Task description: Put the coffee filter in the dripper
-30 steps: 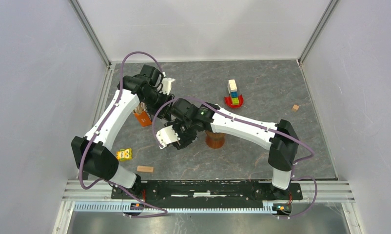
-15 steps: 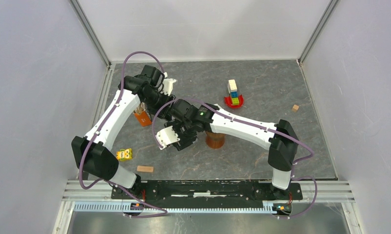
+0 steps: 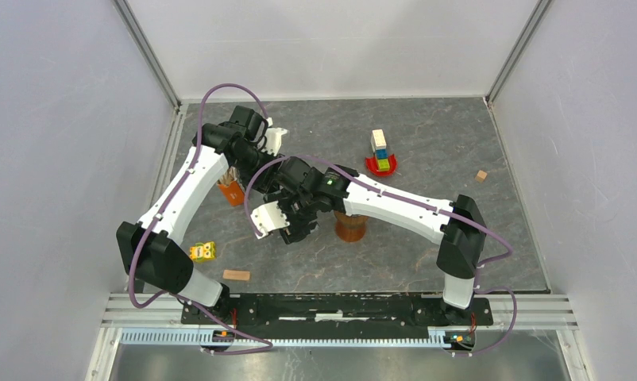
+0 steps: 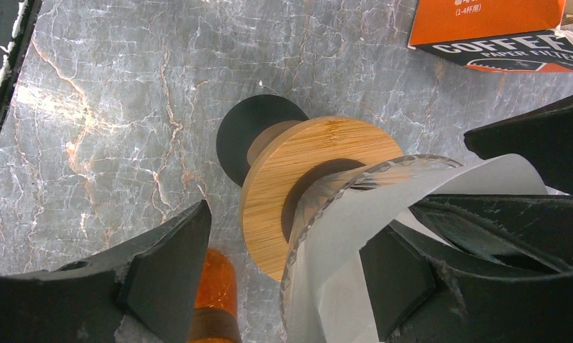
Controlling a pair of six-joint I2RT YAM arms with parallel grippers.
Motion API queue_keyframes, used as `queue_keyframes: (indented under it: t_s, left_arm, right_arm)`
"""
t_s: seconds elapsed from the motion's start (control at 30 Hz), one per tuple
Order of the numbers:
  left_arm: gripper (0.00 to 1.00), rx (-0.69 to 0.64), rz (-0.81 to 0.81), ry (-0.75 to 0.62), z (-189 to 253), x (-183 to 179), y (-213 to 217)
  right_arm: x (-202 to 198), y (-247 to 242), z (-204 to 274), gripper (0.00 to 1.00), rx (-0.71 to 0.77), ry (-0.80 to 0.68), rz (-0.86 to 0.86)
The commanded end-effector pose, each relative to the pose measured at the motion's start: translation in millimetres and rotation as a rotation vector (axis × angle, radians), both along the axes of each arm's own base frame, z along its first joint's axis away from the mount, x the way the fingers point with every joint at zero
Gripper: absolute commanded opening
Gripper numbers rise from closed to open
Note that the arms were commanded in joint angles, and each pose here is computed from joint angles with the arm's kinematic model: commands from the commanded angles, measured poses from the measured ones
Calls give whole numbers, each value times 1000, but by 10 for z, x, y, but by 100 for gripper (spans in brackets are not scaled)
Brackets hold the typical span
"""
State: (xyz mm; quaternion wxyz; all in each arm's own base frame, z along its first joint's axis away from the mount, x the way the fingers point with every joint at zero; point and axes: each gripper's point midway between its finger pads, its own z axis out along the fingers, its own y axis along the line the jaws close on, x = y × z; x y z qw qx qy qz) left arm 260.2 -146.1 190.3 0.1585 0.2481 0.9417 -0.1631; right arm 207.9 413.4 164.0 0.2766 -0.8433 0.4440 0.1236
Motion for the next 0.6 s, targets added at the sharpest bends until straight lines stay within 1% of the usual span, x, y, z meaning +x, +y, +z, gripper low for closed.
queue_keyframes:
  t_s: [0.0,0.33,0.57]
  left_arm:
    - [55,-16,-72,-92,134,81,-45]
    - [55,16,-87,-73,16,30,1]
    - [55,32,-96,-62,-45,8,22]
  right_arm:
    - [7,57,97,80,50,1,2]
    - [-13,23,-172,81,-4,29,8]
    - [-4,23,-227,82,-23,31,4]
